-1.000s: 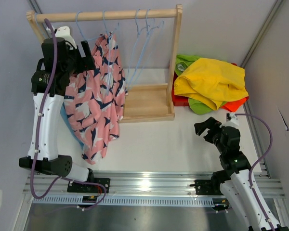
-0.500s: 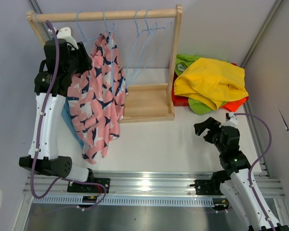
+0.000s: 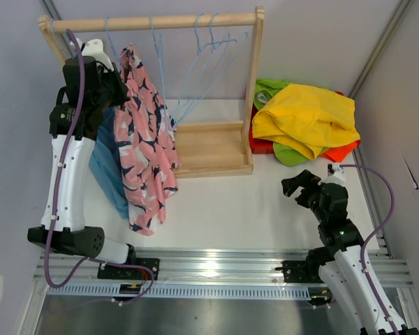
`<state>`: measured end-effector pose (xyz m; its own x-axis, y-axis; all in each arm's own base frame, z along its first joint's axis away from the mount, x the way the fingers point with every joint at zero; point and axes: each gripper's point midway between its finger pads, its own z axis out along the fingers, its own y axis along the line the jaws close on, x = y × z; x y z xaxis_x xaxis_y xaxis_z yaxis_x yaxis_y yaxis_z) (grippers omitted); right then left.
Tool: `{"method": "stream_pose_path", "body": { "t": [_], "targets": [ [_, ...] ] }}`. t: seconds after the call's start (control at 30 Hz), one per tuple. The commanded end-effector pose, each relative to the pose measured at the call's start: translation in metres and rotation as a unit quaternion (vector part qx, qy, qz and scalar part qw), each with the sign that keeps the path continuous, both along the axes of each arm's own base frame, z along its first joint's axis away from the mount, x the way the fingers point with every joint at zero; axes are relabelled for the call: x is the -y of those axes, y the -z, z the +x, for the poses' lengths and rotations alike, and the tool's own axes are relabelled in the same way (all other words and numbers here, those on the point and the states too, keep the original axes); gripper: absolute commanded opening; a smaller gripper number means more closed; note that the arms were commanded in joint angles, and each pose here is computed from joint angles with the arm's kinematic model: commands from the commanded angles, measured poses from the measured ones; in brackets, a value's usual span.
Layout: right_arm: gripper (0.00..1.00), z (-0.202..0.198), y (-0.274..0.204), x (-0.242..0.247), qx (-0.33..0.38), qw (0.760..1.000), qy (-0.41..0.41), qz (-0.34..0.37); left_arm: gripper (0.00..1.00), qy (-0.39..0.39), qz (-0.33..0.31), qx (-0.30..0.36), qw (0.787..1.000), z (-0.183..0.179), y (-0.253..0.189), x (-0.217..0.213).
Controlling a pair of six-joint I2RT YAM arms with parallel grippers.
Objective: Remove the shorts from the hanger
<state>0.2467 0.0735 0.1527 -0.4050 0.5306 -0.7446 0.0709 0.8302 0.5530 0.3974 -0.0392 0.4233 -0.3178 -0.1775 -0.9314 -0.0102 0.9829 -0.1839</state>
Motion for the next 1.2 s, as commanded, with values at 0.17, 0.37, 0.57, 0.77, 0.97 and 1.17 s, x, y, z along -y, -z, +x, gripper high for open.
{"method": "stream_pose_path", "body": {
  "t": [0.17, 0.37, 0.57, 0.77, 0.97, 1.17],
  "targets": [
    [0.98, 0.004, -0.018, -0.003, 0.026, 1.000, -0.006, 0.005, 0.00, 0.033, 0.021, 0.113, 0.993, -0.033, -0.101, 0.024],
    [0.98, 0.002, -0.025, -0.007, 0.030, 0.999, -0.018, 0.012, 0.00, 0.042, 0.027, 0.164, 0.985, -0.065, -0.147, 0.036],
    [0.99, -0.001, -0.050, -0.009, 0.054, 0.998, -0.031, 0.003, 0.00, 0.045, 0.031, 0.151, 0.987, -0.117, -0.126, 0.025],
    [0.99, -0.010, -0.109, -0.036, 0.131, 0.984, -0.117, 0.026, 0.00, 0.054, 0.006, 0.139, 0.989, -0.183, -0.077, 0.009],
    [0.99, -0.034, -0.185, -0.070, 0.220, 0.946, -0.233, 0.056, 0.00, 0.161, 0.002, 0.061, 0.985, -0.215, -0.017, 0.037],
    [0.99, -0.064, -0.241, -0.099, 0.268, 0.895, -0.349, 0.072, 0.00, 0.391, -0.085, 0.040, 0.916, -0.261, 0.000, 0.113]
  ]
}}
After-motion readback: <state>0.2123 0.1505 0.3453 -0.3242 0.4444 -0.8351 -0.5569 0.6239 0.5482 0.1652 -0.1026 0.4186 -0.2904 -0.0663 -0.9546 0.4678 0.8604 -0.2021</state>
